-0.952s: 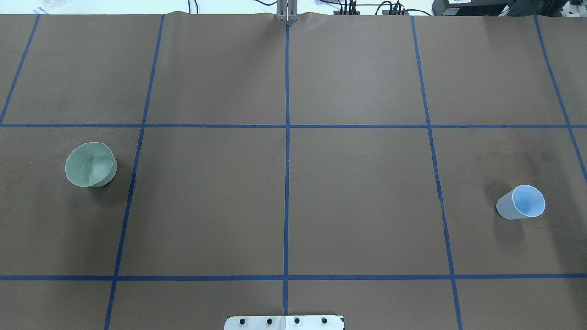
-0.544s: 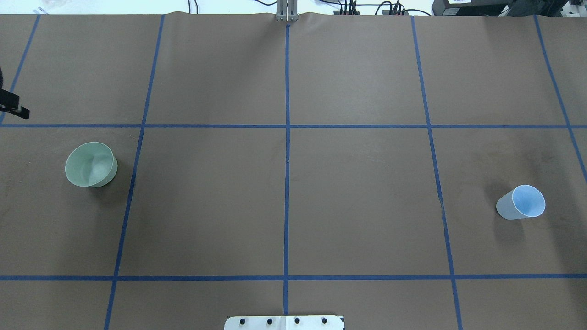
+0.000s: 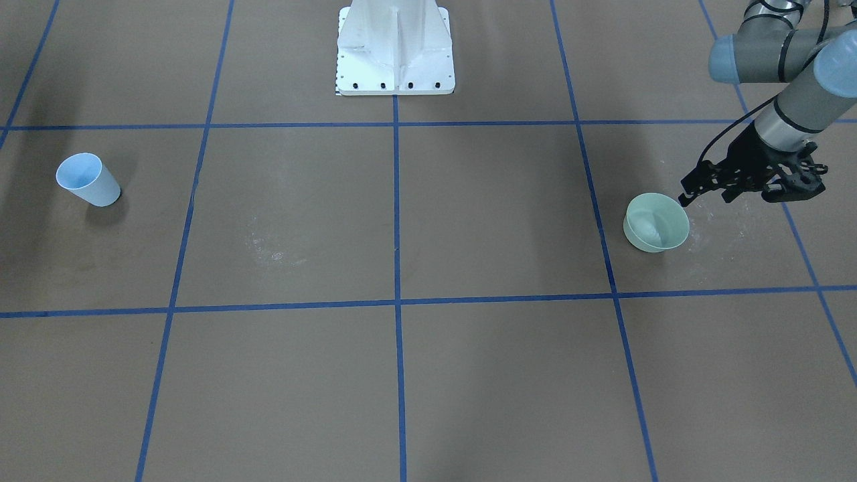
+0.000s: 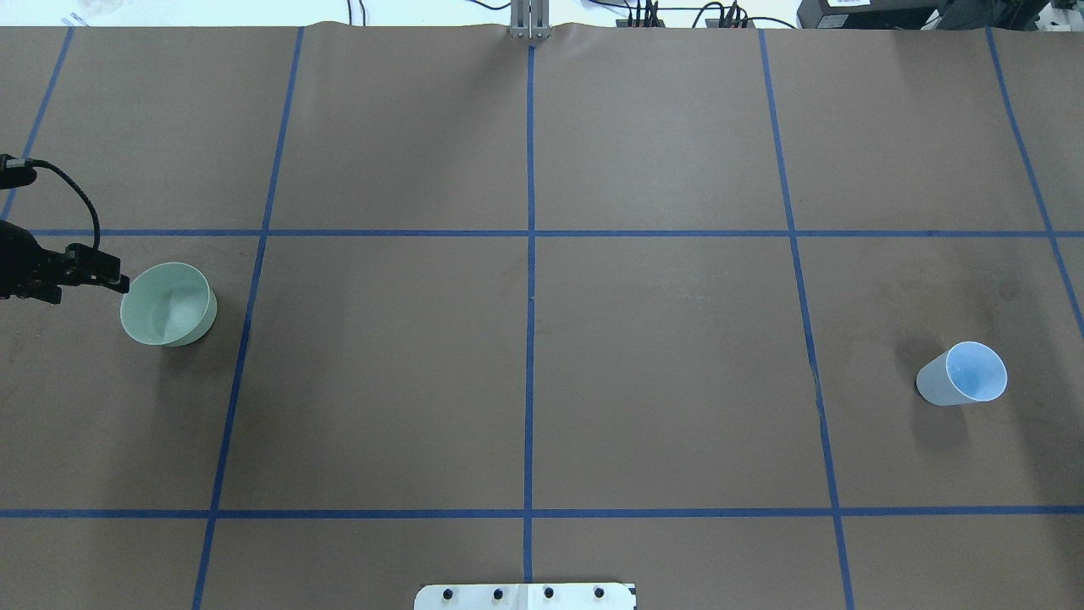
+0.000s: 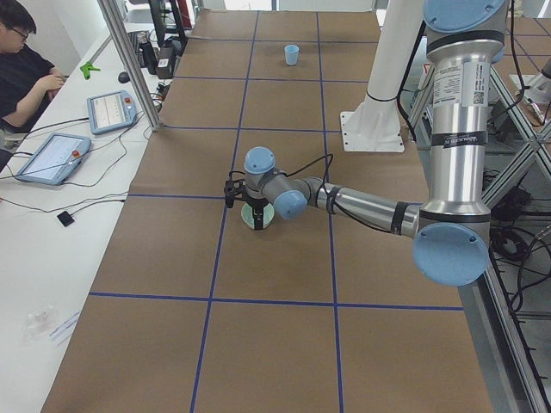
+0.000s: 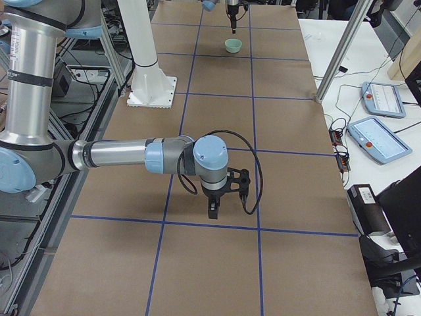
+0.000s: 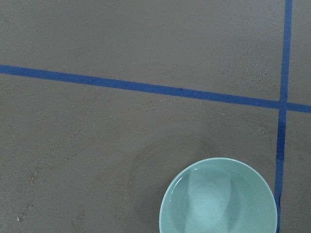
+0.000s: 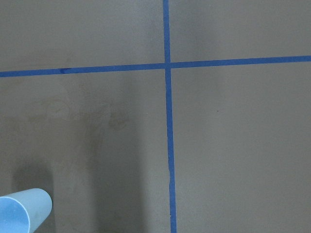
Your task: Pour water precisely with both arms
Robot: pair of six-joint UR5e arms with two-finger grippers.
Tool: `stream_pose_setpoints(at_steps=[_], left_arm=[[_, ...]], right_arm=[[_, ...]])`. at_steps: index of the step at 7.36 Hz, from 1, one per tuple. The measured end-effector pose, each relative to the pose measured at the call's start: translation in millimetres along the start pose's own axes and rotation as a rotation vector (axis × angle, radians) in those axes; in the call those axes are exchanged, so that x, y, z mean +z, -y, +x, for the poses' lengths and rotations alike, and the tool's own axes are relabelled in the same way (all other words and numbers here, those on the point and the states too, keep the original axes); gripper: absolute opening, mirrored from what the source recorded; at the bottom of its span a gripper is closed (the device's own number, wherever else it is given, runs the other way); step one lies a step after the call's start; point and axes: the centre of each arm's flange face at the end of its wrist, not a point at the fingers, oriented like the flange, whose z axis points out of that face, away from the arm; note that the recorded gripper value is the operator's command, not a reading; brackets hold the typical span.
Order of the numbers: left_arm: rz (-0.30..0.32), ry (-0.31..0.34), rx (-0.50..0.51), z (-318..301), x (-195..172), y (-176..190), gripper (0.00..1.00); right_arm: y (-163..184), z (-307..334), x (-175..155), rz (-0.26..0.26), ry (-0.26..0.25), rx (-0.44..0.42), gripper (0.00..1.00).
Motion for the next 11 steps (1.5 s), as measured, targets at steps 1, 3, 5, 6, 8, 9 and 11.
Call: stream_pose_setpoints(at_steps=[1,3,5,6,8,9,11], left_arm=[[-0.008,0.006,-0.002,-1.7,9.2,-1.0,0.99],[0.001,0.021,0.008,-9.0,30.4,-1.2,0.99],[-0.005,0.026,0.026,-11.0,50.3,-4.3,0.98],[-0.015,0.027,0.037,-6.7,59.2,-6.5,0.62],[-0.028,0.030,0.043,-2.9,68.0,-8.5,0.00],[-0.032,0.031,0.038,-3.3,69.5,-8.9,0.00],[-0.044,0.029,0.029,-1.6,69.5,-9.7,0.00]], right_arm=[[0.0,0.3,0.3,0.000,-0.002,0.001,0.99],[-0.1,1.2,1.0,-0.002,-0.003,0.003,0.99],[-0.1,1.4,1.7,-0.003,-0.003,0.003,0.99],[-0.1,1.8,2.1,-0.004,-0.003,0.004,0.99],[-0.2,2.4,2.7,-0.006,-0.003,0.005,0.99],[-0.2,2.5,2.8,-0.006,-0.003,0.006,0.99],[-0.2,2.6,2.9,-0.006,-0.003,0.006,0.99]])
